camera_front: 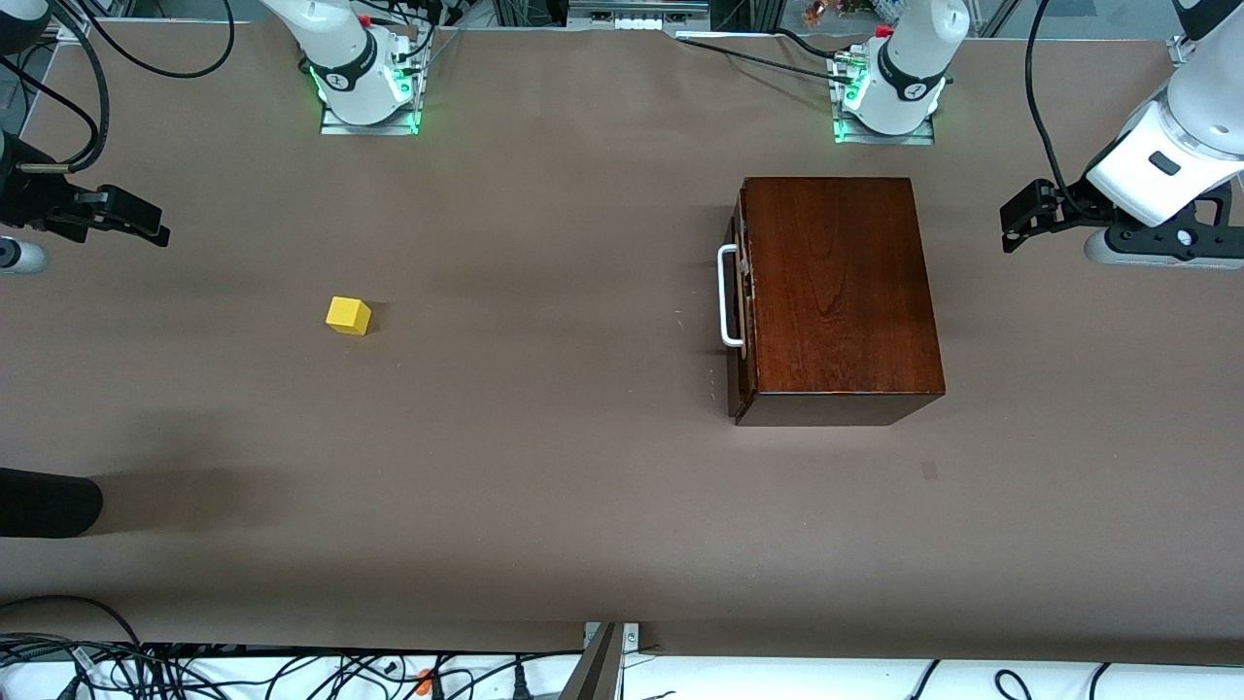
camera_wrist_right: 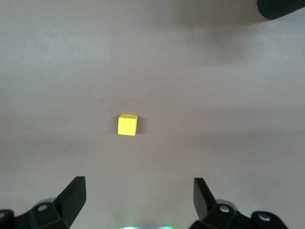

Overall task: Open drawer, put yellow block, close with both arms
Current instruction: 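Reach the left gripper toward the white drawer handle of the box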

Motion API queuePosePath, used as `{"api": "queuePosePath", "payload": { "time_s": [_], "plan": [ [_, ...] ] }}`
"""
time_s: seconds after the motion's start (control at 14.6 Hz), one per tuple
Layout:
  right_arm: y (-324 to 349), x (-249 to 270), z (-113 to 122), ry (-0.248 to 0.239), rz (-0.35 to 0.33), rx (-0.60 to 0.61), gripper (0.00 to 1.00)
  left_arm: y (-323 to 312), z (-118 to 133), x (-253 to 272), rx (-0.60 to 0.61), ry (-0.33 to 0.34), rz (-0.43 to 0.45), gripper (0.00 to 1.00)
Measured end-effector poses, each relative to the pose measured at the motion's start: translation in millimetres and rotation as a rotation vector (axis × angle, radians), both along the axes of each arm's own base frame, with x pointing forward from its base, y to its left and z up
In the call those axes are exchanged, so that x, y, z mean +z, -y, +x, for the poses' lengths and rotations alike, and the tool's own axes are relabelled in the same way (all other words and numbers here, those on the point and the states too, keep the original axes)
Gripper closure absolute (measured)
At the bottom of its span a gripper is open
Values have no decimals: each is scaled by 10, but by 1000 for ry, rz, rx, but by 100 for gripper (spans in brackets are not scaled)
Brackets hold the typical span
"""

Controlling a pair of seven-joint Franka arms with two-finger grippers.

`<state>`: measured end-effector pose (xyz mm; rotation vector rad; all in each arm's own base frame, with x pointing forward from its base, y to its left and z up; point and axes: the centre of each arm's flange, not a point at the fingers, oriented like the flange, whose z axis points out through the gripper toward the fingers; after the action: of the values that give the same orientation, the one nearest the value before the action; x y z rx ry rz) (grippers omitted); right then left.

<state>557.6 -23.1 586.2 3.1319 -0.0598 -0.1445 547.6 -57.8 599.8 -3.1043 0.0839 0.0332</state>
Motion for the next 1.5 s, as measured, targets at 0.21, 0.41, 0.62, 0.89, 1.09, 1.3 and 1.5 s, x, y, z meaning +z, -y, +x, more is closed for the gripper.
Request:
{"api": "queuePosePath", "payload": {
  "time_s": [0.21,0.41,0.62,0.89,1.09,1.3,1.5],
  "plan": [
    [-1,0,0,0,0,0,0,-4,-37,-27,2,-34,3,0],
    [-2,0,0,0,0,0,0,34,-69,-66,11,-71,-31,0],
    [-2,0,0,0,0,0,0,21,-41,-181,15,-109,-44,0],
    [-3,-1,0,0,0,1,0,275,-15,-364,-37,-158,-44,0],
    [-5,-1,1,0,0,1,0,934,29,-659,-137,-202,-41,0],
    [-10,-1,1,0,0,2,0,1653,99,-884,-177,-215,-39,0],
    [-12,-1,1,0,0,2,0,2288,160,-1103,-162,-212,-37,0]
  ]
}}
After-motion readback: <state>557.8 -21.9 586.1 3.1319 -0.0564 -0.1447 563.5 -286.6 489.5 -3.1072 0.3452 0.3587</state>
